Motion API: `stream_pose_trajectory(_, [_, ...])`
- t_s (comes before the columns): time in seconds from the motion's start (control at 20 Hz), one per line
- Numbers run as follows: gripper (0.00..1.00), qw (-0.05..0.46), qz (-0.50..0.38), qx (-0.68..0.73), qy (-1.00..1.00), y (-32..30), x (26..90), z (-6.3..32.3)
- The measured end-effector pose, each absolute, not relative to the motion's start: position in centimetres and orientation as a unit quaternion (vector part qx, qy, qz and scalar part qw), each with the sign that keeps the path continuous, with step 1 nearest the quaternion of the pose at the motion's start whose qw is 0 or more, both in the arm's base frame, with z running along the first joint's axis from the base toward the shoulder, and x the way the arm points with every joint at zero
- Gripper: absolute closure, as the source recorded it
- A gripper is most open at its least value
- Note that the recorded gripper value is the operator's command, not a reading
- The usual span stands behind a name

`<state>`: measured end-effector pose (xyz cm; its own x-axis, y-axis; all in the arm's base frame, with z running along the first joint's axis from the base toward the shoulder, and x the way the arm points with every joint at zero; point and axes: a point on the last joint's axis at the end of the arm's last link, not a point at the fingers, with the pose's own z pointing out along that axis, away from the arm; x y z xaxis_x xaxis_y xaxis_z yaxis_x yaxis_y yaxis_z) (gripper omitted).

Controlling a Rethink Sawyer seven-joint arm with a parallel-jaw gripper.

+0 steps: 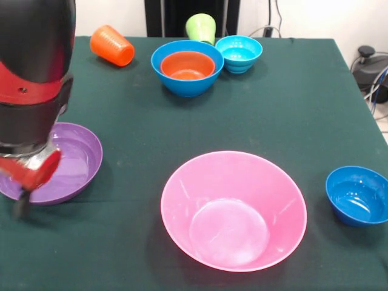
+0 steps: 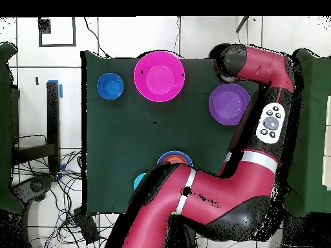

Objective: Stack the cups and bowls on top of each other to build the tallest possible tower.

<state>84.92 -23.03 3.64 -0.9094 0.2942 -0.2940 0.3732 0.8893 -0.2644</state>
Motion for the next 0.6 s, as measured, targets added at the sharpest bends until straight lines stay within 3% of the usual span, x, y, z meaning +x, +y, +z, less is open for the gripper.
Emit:
stream_pose_trajectory(0.1, [0.0,0.201,-0.185,0.138,0.952,-23.9,86.6,3.8])
stream_pose_trajectory(0.3, [0.0,0.259,-0.2,0.105,0.939,-24.4,87.8,4.1])
stream_pose_trajectory(0.6, [0.0,0.26,-0.2,0.085,0.941,-24.4,87.9,3.6])
